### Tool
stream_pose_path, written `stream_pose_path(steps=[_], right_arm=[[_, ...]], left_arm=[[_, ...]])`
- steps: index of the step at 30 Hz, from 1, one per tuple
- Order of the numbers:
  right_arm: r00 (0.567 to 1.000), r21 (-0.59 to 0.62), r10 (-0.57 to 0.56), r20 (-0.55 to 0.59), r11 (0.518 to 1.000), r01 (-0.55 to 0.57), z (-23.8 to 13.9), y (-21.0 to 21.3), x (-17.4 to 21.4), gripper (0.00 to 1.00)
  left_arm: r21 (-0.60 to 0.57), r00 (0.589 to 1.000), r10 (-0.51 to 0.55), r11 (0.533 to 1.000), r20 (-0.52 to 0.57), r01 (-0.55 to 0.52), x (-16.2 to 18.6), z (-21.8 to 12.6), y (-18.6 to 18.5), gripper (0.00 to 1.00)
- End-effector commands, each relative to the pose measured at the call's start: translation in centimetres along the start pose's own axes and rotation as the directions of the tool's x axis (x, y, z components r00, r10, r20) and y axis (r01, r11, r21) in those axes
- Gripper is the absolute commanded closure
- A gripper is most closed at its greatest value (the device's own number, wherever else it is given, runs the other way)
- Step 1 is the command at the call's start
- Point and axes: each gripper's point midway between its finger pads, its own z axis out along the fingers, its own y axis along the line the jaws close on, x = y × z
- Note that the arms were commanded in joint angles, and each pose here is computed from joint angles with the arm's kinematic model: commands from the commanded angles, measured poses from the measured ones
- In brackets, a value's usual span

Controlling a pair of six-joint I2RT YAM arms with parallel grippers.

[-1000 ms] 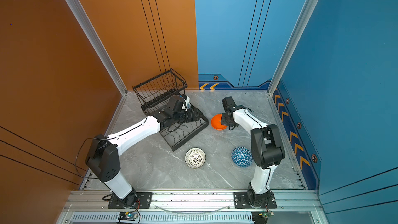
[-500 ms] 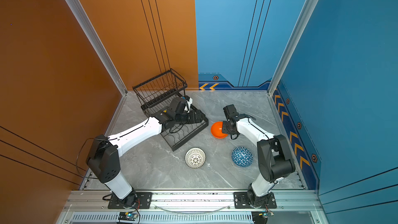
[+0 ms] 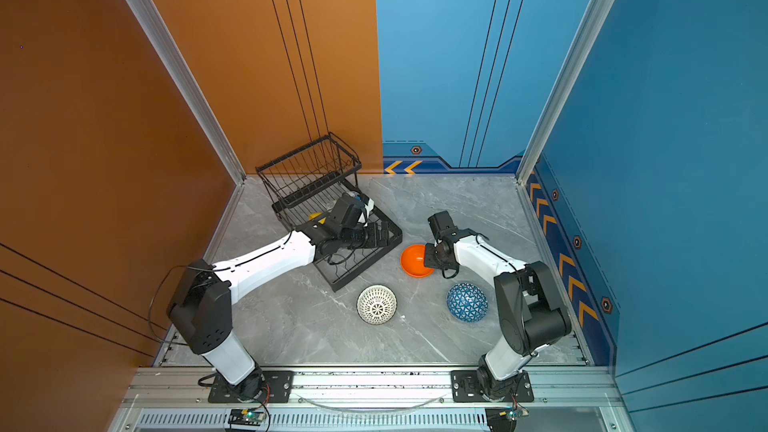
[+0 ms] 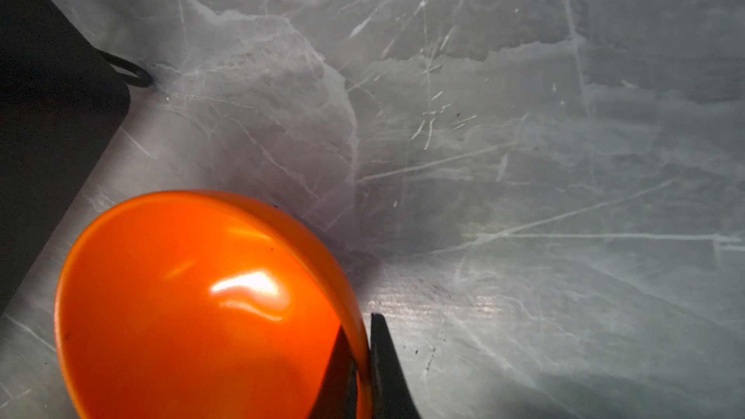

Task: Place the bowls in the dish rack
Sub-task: 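Lift the orange bowl with the right gripper while the left gripper approaches it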

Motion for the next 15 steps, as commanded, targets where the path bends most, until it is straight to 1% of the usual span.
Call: stream_pose_path(steps=[1, 4, 6, 10, 13, 15], right_arm=[[1.0, -0.029, 0.015, 0.001, 0.999, -0.015, -0.3, 0.5, 0.4, 0.9], [1.0, -0.029, 0.018, 0.009, 0.999, -0.018, -0.5, 0.5, 0.3, 0.83], [1.0, -0.029, 0.019, 0.013, 0.999, -0.019, -0.6, 0.5, 0.2, 0.75], [1.0, -0.03, 0.02, 0.019, 0.999, -0.02, -0.8, 0.4, 0.0, 0.53], [0.999, -0.033, 0.025, 0.036, 0.999, -0.024, -1.3, 0.3, -0.4, 0.39], [0.998, -0.038, 0.031, 0.06, 0.999, -0.029, -2.1, 0.2, -0.9, 0.3]], left_arm=[[-0.015, 1.0, 0.024, 1.0, 0.009, -0.024, 0.2, -0.8, 0.0, 0.02], [-0.017, 0.999, 0.034, 0.999, -0.011, -0.034, 0.7, -0.5, -0.2, 0.0], [-0.024, 0.999, 0.044, 0.999, -0.024, -0.044, 1.1, -0.2, -0.3, 0.02], [-0.026, 0.998, 0.051, 0.998, -0.042, -0.053, 1.7, 0.2, -0.4, 0.06], [-0.024, 0.997, 0.055, 0.998, -0.057, -0.056, 2.2, 0.5, -0.7, 0.12], [-0.024, 0.996, 0.059, 0.998, -0.074, -0.061, 2.5, 0.7, -0.8, 0.19]])
